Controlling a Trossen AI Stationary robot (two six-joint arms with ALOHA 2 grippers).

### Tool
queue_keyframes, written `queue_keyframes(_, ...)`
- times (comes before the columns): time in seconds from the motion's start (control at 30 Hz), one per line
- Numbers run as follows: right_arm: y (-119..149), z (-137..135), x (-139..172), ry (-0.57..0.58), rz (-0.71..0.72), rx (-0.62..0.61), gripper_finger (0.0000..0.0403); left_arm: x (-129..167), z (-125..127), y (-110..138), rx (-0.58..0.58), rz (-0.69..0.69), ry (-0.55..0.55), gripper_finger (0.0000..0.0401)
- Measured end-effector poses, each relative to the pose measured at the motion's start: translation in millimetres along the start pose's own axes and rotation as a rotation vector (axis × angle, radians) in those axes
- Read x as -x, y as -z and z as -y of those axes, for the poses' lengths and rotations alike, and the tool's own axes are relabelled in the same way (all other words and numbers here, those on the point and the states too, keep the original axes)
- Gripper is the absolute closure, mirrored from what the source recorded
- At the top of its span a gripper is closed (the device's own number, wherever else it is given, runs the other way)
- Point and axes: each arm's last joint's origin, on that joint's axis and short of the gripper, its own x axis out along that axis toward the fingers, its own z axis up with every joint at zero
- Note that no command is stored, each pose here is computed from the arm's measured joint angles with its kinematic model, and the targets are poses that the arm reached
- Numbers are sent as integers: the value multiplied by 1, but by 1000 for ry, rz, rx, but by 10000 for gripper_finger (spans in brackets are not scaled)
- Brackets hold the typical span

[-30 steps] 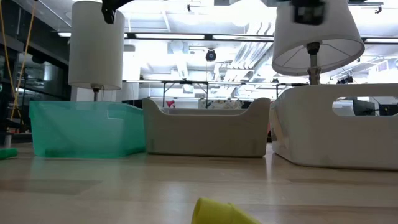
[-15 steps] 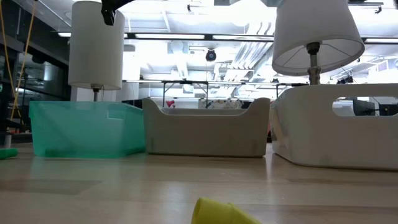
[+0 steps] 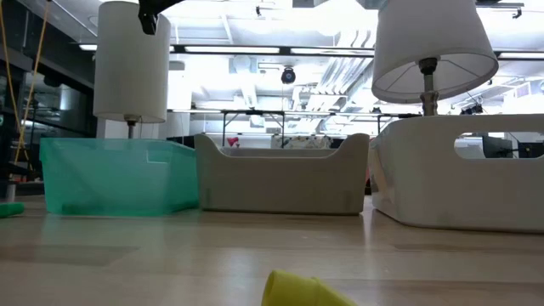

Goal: Sort crayons
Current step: Put the white crayon into the gray bin

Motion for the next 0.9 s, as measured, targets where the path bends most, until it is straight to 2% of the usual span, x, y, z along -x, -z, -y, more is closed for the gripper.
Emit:
queue_keyframes(0.17,0,-1,-18,115,-79,52,201,0,0,0,0,0,0,217)
queue_keyframes(0.53,-4,-3,-44,205,-120,66,201,0,0,0,0,0,0,217)
queue_keyframes(0.9,-8,-7,-43,176,-91,47,201,0,0,0,-1,0,0,217)
